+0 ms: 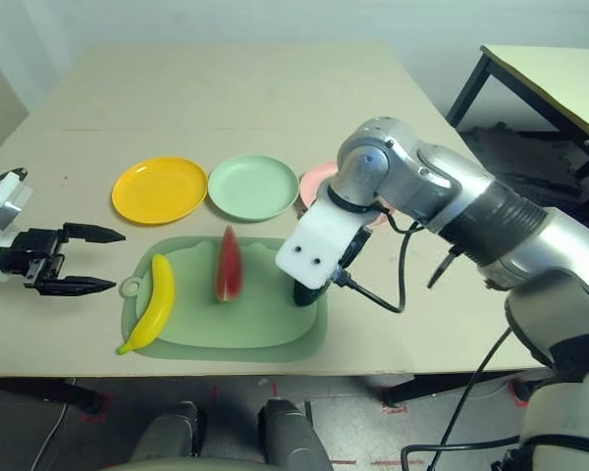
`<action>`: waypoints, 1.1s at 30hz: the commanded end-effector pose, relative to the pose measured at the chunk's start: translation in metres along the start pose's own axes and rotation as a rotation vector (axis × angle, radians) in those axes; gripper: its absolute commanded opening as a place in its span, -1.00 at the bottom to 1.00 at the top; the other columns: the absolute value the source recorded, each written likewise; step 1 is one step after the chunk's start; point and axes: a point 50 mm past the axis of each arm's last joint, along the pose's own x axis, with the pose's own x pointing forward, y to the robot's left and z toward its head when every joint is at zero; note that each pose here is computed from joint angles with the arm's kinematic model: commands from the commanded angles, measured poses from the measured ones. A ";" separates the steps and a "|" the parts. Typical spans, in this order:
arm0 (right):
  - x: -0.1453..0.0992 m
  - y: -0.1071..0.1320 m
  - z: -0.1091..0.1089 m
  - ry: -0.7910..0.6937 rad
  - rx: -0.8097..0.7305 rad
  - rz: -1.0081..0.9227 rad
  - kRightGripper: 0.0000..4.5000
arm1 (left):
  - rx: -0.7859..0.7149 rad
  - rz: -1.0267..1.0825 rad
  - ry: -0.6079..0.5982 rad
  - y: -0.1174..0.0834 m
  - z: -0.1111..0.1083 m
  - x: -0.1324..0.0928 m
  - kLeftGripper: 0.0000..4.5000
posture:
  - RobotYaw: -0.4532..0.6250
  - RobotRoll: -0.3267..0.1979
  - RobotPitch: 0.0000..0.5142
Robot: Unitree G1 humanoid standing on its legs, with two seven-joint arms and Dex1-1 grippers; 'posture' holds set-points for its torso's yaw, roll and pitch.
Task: Place the fruits into color-matched plates.
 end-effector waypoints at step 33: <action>0.045 0.005 -0.021 -0.039 -0.010 0.091 0.98 | 0.024 0.017 -0.012 -0.003 -0.001 0.002 1.00 | -0.10 0.25 -0.58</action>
